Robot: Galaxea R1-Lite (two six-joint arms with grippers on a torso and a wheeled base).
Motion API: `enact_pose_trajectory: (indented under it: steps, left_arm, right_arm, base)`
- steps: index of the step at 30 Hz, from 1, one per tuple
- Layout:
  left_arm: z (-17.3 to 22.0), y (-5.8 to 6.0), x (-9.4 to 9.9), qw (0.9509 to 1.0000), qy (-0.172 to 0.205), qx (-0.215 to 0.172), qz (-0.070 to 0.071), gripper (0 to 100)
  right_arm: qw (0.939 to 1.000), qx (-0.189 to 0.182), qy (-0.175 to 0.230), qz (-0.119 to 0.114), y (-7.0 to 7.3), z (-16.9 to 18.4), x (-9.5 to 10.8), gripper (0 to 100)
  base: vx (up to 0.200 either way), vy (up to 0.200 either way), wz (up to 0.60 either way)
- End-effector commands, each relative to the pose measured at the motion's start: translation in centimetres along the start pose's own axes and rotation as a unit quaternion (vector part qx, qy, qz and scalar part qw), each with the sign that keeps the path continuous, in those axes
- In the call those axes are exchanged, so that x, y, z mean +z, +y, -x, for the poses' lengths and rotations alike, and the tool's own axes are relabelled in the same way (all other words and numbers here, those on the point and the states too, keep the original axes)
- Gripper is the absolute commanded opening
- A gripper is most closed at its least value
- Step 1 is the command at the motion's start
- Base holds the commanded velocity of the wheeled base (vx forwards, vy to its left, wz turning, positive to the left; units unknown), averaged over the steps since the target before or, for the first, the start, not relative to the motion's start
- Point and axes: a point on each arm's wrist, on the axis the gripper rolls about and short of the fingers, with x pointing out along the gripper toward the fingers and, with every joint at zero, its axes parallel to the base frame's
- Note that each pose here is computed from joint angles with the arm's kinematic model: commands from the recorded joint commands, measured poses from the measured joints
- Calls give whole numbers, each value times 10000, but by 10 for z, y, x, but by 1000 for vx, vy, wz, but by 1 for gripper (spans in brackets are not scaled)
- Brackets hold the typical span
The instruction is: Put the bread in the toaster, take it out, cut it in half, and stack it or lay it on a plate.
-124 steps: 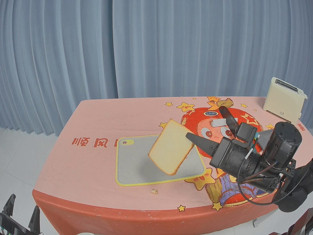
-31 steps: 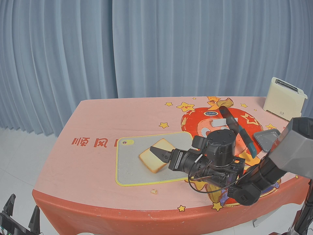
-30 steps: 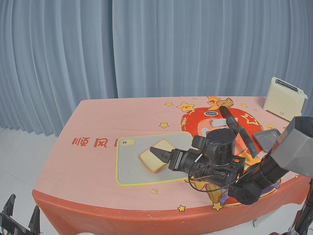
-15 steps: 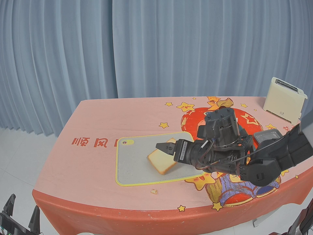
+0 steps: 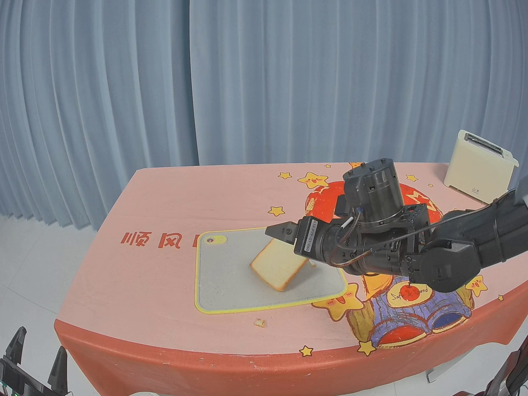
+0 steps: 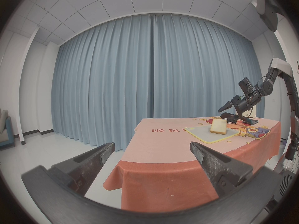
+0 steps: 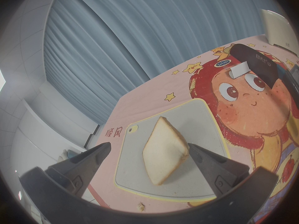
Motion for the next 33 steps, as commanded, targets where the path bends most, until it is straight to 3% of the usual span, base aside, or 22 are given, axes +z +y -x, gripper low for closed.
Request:
enact_pose_trajectory:
  steps: [1,7,12,20,33]
  left_arm:
    - [-1,0,-5,10000,85,0,-1,100]
    - [-1,0,-5,10000,92,0,-1,100]
    - [-1,0,-5,10000,85,0,-1,100]
    - [-1,0,-5,10000,85,0,-1,100]
    - [-1,0,-5,10000,92,0,-1,100]
  right_arm:
    - [10000,-58,38,-10,-3,-2,-1,100]
    - [9993,-288,253,44,-8,3,-4,100]
    - [9988,-311,376,107,3,5,-2,100]
    - [9946,-692,776,78,1,13,3,100]
    - [9932,-798,829,165,1,30,2,100]
  base:
    - [0,0,0]
    - [0,0,0]
    - [0,0,0]
    - [0,0,0]
    - [0,0,0]
